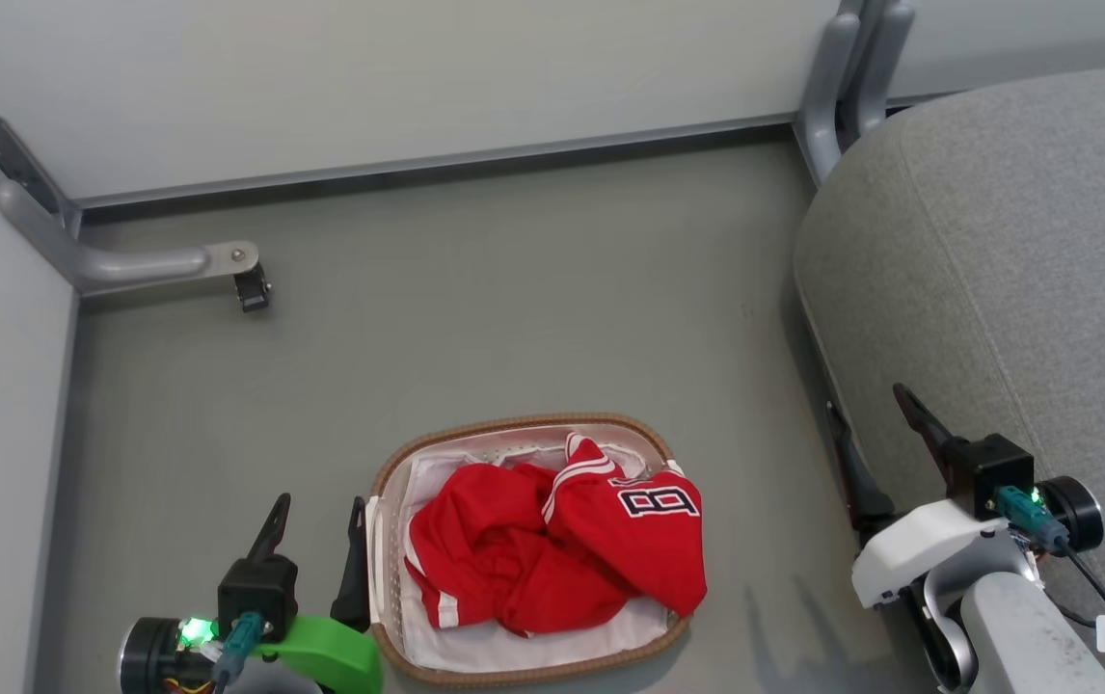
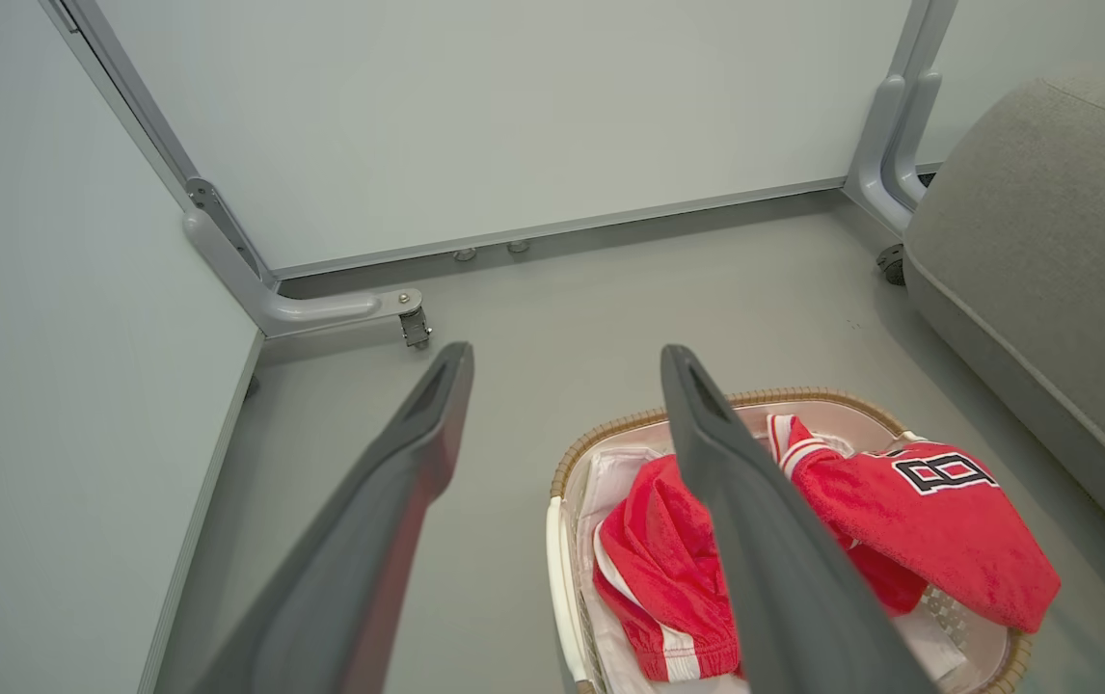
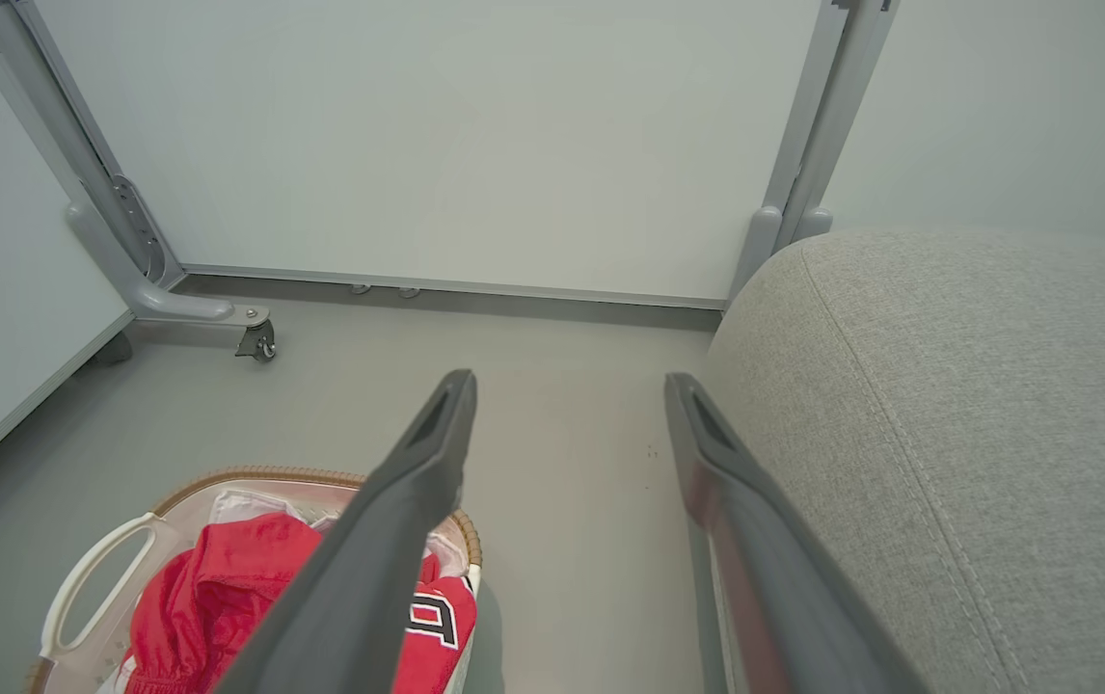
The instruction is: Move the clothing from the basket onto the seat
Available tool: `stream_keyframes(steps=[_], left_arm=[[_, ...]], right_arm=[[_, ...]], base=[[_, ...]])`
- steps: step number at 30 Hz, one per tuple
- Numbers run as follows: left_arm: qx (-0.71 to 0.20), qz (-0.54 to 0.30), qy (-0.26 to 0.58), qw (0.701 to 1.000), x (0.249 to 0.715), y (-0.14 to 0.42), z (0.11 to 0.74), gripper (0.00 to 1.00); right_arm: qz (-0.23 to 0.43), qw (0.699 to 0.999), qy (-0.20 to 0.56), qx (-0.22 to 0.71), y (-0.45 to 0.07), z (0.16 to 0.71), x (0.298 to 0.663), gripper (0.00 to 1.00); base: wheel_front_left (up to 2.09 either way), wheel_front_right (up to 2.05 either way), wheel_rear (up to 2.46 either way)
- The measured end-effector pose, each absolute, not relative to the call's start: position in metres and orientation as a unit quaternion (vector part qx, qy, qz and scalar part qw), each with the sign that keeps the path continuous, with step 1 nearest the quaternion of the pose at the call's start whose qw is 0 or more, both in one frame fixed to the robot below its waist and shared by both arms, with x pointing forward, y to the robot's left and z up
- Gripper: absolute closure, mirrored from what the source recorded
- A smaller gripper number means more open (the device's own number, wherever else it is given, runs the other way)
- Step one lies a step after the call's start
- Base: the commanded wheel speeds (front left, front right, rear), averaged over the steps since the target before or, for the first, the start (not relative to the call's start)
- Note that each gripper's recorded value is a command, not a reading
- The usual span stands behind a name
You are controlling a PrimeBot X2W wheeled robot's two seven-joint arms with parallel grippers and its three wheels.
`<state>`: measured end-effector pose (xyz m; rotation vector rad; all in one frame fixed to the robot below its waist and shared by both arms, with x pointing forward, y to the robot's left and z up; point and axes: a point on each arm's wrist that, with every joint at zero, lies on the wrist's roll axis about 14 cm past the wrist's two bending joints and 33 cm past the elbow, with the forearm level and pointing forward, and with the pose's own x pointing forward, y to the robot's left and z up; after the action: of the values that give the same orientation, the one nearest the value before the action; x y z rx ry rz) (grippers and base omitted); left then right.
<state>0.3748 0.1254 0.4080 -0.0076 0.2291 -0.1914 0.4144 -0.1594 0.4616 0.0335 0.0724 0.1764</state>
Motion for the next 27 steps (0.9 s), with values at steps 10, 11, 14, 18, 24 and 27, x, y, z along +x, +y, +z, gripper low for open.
stream_keyframes(steps=[10, 11, 14, 18, 24, 27], left_arm=[[-0.038, -0.138, 0.176, 0.974, 0.394, 0.092, 0.366, 0.00], [-0.041, -0.143, 0.182, 0.972, 0.397, 0.088, 0.361, 0.00], [-0.050, -0.155, 0.200, 0.966, 0.403, 0.079, 0.349, 0.00], [-0.058, -0.170, 0.225, 0.958, 0.411, 0.066, 0.330, 0.00], [-0.052, -0.199, 0.263, 0.943, 0.421, 0.048, 0.299, 0.00], [-0.038, -0.213, 0.282, 0.935, 0.425, 0.042, 0.283, 0.00]], right_arm=[[0.082, 0.996, 0.042, 0.016, -0.167, 0.451, 0.439, 0.00], [0.082, 0.996, 0.043, 0.015, -0.167, 0.449, 0.442, 0.00], [0.081, 0.996, 0.045, 0.016, -0.168, 0.444, 0.450, 0.00], [0.083, 0.995, 0.042, 0.020, -0.166, 0.441, 0.462, 0.00], [0.083, 0.995, 0.054, 0.019, -0.167, 0.425, 0.474, 0.00], [0.086, 0.994, 0.058, 0.020, -0.165, 0.418, 0.480, 0.00]], base=[[0.00, 0.00, 0.00], [0.00, 0.00, 0.00], [0.00, 0.00, 0.00], [0.00, 0.00, 0.00], [0.00, 0.00, 0.00], [0.00, 0.00, 0.00]])
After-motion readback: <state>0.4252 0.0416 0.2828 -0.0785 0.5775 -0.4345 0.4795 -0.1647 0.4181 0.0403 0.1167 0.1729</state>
